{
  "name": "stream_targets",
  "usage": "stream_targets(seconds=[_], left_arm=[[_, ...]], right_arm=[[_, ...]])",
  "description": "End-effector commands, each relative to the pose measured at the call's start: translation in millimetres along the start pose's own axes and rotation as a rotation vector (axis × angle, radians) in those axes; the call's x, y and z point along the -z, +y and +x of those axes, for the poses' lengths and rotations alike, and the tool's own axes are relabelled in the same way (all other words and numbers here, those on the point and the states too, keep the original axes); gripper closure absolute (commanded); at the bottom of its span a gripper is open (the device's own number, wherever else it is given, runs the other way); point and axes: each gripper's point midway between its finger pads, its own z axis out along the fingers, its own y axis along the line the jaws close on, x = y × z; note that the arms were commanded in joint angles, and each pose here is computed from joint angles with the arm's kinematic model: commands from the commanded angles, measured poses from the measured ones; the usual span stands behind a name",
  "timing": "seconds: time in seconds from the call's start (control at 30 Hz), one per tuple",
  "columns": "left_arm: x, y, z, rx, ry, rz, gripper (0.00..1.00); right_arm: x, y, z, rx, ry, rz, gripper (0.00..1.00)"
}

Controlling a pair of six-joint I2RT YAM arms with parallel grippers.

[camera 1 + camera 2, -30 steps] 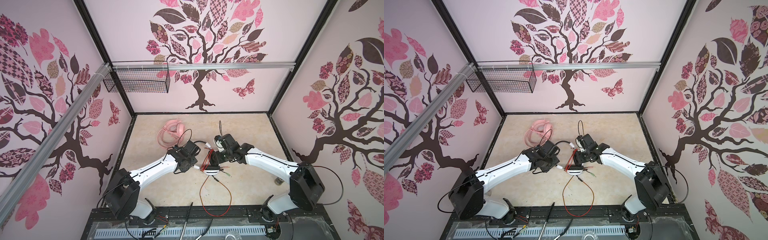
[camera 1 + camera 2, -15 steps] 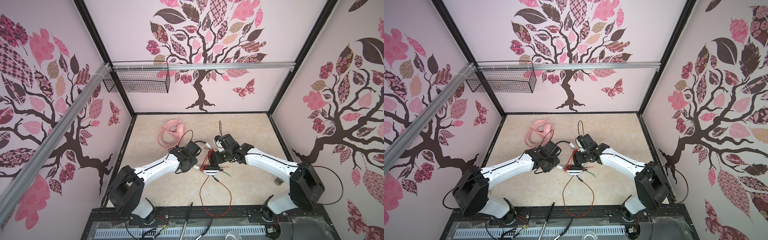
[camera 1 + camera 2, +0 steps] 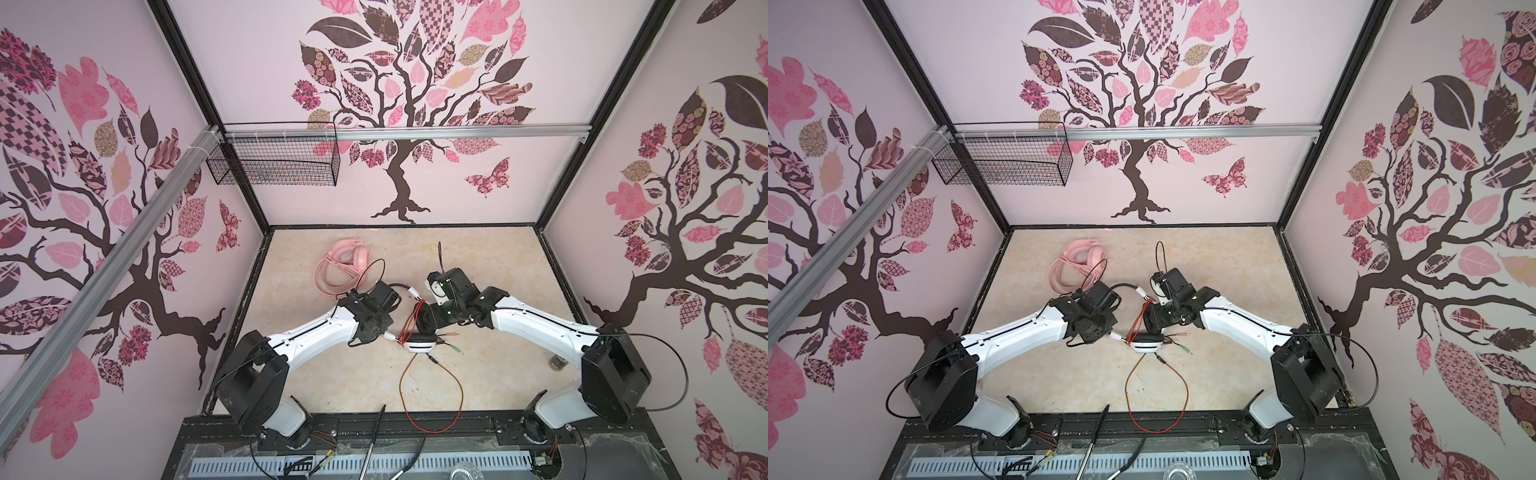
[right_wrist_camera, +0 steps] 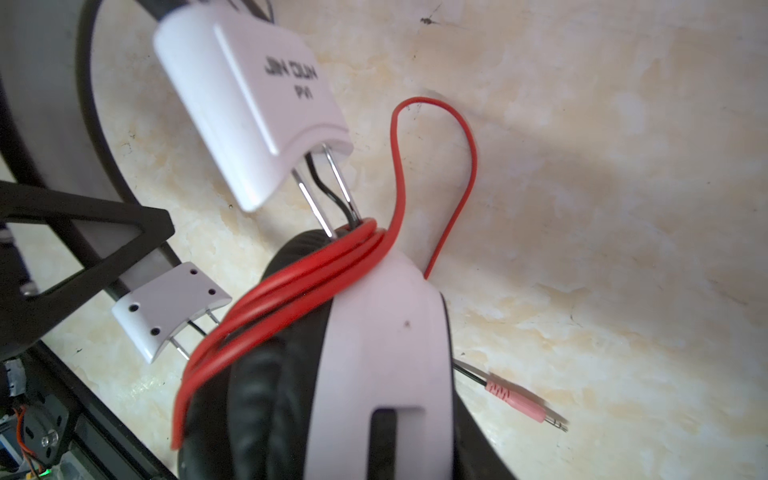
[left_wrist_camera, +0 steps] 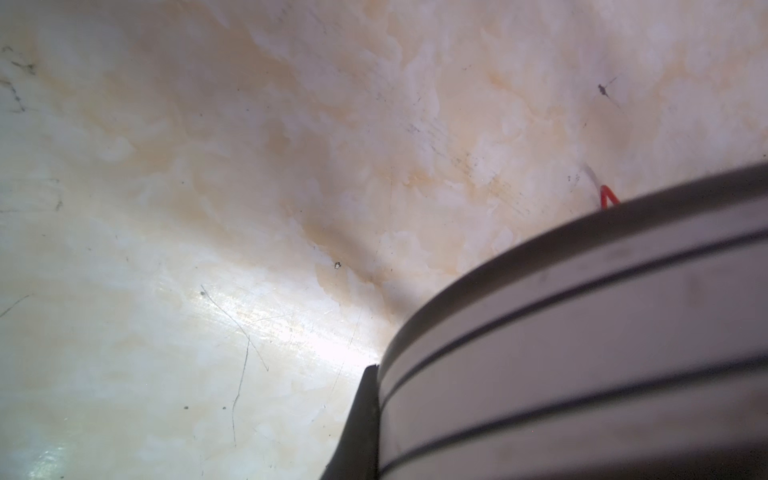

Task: Wrap the headphones

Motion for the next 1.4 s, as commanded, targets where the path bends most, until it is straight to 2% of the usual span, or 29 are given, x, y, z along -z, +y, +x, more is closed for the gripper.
stream_targets(seconds=[0.0, 0.17, 0.33, 0.5, 0.77, 0.9, 1.1, 1.2, 1.37], left_arm=[[10, -3, -10, -0.016, -0.013, 0.014, 1.0], [15, 2, -15, -0.085, 0.03, -0.002, 1.0], [22, 6, -12, -0.105, 0.05, 0.001, 1.0], [37, -4, -18, -0.127, 0.034, 0.03, 1.0], [52, 5, -38, -0.173, -0.042, -0.028, 1.0], [54, 5, -38, -0.16, -0.033, -0.021, 1.0], [59, -3, -39, -0.155, -0.029, 0.012, 1.0], [62, -3, -40, -0.162, -0.035, 0.01, 1.0], [68, 1, -45, -0.187, -0.061, -0.004, 1.0]], right_arm=[[28, 11, -22, 0.076, -0.081, -0.038, 0.61], [40, 2, -14, 0.218, -0.088, 0.011, 0.6], [45, 4, -11, 0.27, -0.106, 0.035, 0.6], [38, 17, 1, 0.35, -0.071, 0.081, 0.59], [43, 18, 5, 0.371, -0.07, 0.115, 0.56], [43, 30, 13, 0.358, -0.057, 0.034, 0.53], [41, 50, 24, 0.325, -0.041, -0.101, 0.43], [40, 48, 27, 0.331, -0.033, -0.096, 0.4], [44, 44, 29, 0.337, -0.035, -0.082, 0.3]])
